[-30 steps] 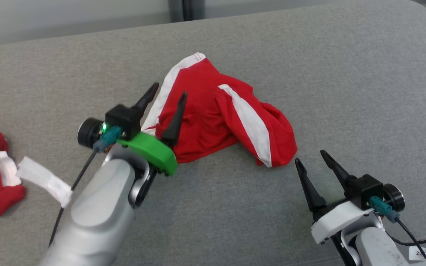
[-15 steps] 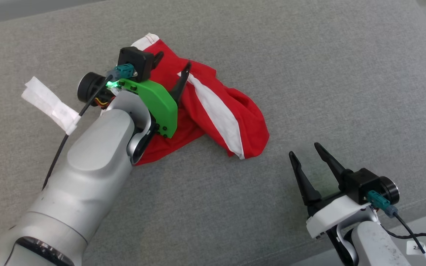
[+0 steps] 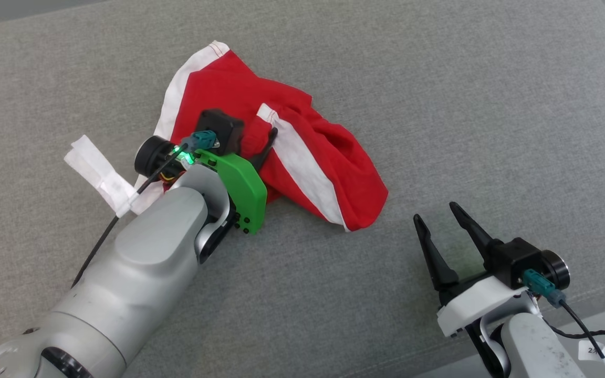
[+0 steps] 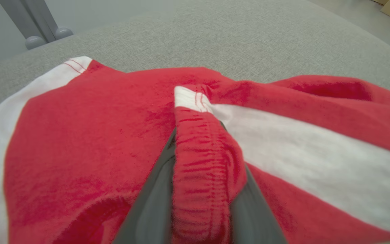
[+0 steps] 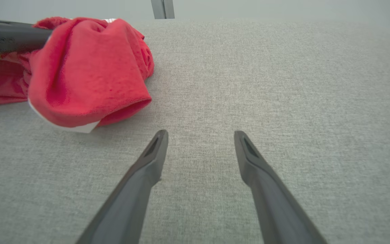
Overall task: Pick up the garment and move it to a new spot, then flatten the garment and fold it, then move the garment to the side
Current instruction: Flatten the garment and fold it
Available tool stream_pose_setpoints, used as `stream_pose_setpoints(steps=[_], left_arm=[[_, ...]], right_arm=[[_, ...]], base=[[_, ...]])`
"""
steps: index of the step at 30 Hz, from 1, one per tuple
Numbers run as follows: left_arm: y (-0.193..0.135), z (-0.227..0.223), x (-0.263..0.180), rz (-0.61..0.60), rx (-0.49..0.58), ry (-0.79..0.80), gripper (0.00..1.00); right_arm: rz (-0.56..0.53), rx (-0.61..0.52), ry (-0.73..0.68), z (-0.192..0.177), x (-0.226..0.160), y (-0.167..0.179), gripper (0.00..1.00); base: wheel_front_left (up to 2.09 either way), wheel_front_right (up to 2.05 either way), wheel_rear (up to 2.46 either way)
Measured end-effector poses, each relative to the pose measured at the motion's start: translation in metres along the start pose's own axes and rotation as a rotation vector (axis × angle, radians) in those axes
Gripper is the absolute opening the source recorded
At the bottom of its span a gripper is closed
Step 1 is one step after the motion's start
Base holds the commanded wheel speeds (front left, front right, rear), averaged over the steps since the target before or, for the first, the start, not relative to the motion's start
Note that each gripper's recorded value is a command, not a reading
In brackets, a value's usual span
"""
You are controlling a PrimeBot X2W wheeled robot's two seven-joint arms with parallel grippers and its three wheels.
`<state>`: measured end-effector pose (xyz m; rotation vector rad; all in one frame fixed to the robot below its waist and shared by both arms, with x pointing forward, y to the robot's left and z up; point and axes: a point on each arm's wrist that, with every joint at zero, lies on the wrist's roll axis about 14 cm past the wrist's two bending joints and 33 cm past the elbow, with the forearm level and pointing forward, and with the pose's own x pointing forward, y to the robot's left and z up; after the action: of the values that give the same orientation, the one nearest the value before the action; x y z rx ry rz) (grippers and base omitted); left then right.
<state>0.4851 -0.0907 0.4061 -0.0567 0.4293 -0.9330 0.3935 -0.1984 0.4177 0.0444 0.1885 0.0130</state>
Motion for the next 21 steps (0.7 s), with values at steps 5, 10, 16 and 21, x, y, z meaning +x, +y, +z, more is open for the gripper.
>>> stream_pose_setpoints(steps=[5,10,16,21], left_arm=[[-0.008,0.027,-0.006,-0.018,0.019,-0.115,0.00],[-0.024,0.091,-0.011,-0.052,0.025,-0.298,0.00],[-0.056,0.198,-0.047,-0.106,0.082,-0.614,0.00],[-0.071,0.236,-0.083,-0.080,0.101,-0.774,0.00]], right_arm=[[0.015,-0.003,-0.008,0.003,0.001,0.005,1.00],[0.021,-0.007,-0.009,0.003,-0.002,0.007,1.00],[0.039,-0.006,-0.024,0.008,-0.007,0.014,1.00],[0.061,-0.004,-0.052,0.018,-0.011,0.021,1.00]], base=[[0.00,0.00,0.00],[0.00,0.00,0.00],[0.00,0.00,0.00],[0.00,0.00,0.00]])
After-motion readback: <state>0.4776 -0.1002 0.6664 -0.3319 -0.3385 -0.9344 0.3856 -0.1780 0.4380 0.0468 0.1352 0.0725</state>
